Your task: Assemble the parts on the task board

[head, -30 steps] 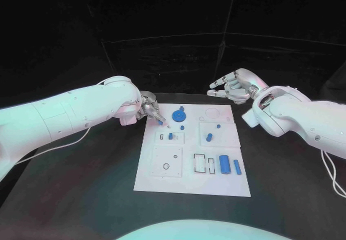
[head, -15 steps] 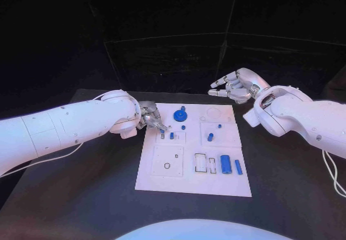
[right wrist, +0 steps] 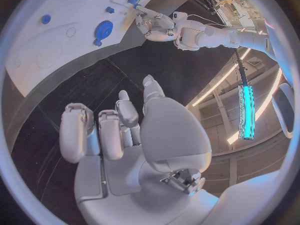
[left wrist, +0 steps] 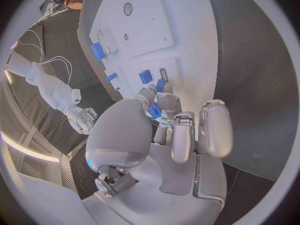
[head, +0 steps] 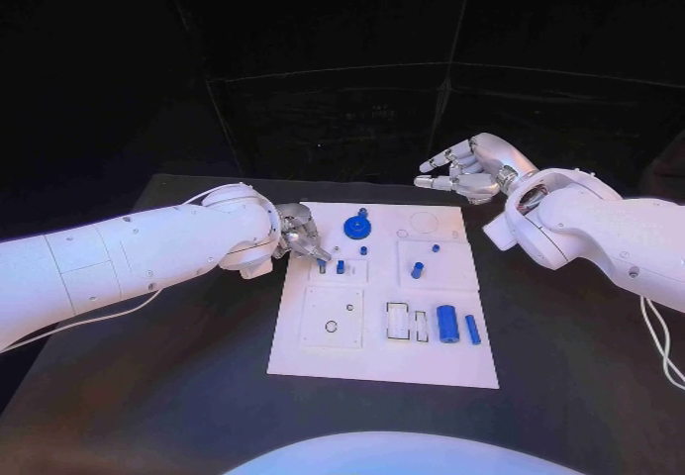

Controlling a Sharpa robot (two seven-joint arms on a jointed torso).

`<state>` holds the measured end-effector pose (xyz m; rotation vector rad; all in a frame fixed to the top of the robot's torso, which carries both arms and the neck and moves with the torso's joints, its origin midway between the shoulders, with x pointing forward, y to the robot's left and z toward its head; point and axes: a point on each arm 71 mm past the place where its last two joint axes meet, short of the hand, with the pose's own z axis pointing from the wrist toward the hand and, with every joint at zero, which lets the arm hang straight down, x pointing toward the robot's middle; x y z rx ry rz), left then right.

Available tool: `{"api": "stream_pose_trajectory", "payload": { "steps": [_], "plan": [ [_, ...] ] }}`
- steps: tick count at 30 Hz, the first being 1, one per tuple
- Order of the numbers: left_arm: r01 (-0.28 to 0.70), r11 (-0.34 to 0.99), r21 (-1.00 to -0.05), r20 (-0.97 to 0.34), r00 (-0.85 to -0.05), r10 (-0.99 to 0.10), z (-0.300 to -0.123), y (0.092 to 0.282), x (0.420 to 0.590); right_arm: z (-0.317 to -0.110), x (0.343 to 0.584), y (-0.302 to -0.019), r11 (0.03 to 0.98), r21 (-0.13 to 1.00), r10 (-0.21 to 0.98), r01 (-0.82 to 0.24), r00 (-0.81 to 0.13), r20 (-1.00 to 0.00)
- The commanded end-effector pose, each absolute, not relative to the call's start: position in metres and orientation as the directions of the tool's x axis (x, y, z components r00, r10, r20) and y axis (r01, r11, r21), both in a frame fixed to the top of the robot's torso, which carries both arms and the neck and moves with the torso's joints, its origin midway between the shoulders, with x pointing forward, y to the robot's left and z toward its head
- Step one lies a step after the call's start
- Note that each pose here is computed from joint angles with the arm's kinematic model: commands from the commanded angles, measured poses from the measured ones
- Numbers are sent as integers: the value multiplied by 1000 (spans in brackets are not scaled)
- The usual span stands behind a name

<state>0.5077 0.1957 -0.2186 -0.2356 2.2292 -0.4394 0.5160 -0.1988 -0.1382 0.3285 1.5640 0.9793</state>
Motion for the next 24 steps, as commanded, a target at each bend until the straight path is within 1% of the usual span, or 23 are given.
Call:
{"api": "stream_pose_trajectory", "payload": {
  "steps": [1, 9, 24],
  "plan": [
    [-21, 932, -362, -705, -648, -288, -219, 195, 506, -137, 516, -198, 599, 735, 689, -317, -263, -675],
    [-11, 941, -337, -687, -681, -254, -223, 195, 504, -137, 516, -198, 600, 735, 689, -317, -263, -676],
    [4, 949, -315, -686, -692, -224, -224, 193, 502, -137, 516, -198, 599, 735, 688, -318, -265, -676]
  ]
}}
